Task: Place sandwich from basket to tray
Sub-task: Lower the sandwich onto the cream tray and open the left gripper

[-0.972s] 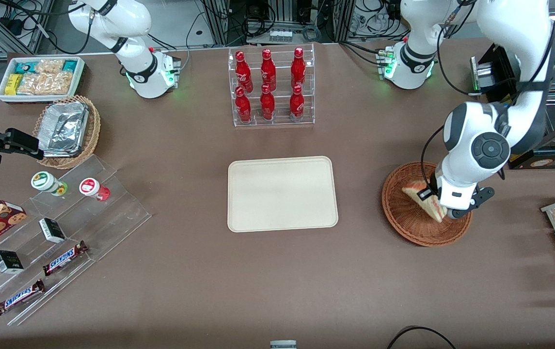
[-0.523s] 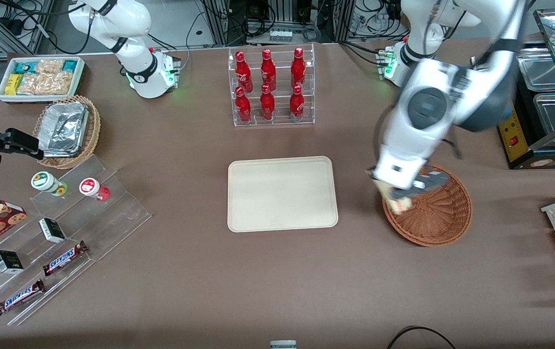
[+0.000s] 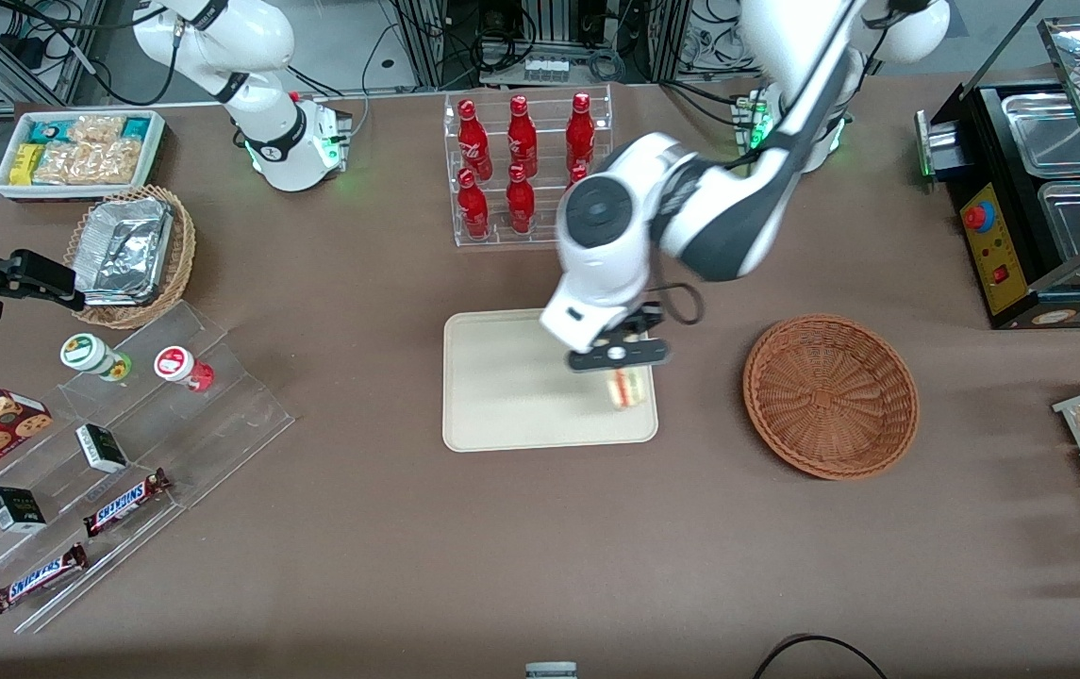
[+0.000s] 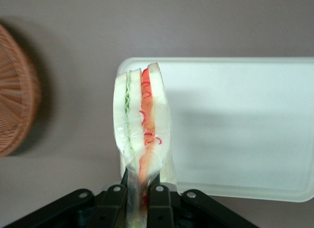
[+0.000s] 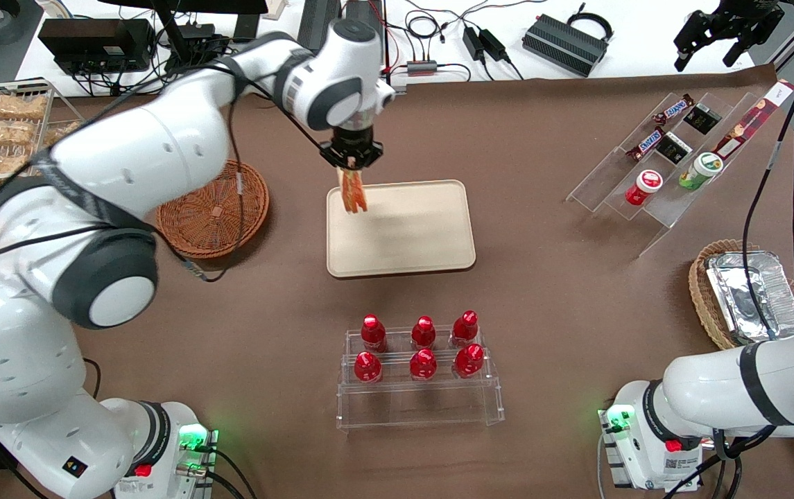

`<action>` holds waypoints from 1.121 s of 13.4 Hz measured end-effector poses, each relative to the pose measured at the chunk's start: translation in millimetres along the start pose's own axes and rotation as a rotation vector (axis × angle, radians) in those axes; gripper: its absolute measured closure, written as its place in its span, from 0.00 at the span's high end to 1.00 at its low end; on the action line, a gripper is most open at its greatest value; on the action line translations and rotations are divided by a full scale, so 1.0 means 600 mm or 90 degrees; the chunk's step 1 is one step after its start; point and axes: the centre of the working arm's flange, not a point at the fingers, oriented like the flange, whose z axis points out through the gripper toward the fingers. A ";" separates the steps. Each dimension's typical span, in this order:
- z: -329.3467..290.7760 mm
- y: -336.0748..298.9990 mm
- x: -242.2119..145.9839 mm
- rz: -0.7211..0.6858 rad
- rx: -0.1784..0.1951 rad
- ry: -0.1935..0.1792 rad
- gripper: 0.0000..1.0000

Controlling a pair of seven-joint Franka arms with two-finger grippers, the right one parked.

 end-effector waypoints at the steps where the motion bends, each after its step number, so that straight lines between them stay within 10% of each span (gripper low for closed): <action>1: 0.026 0.032 -0.010 0.016 0.001 -0.002 0.15; 15: 0.217 0.184 -0.087 0.099 -0.018 0.006 0.22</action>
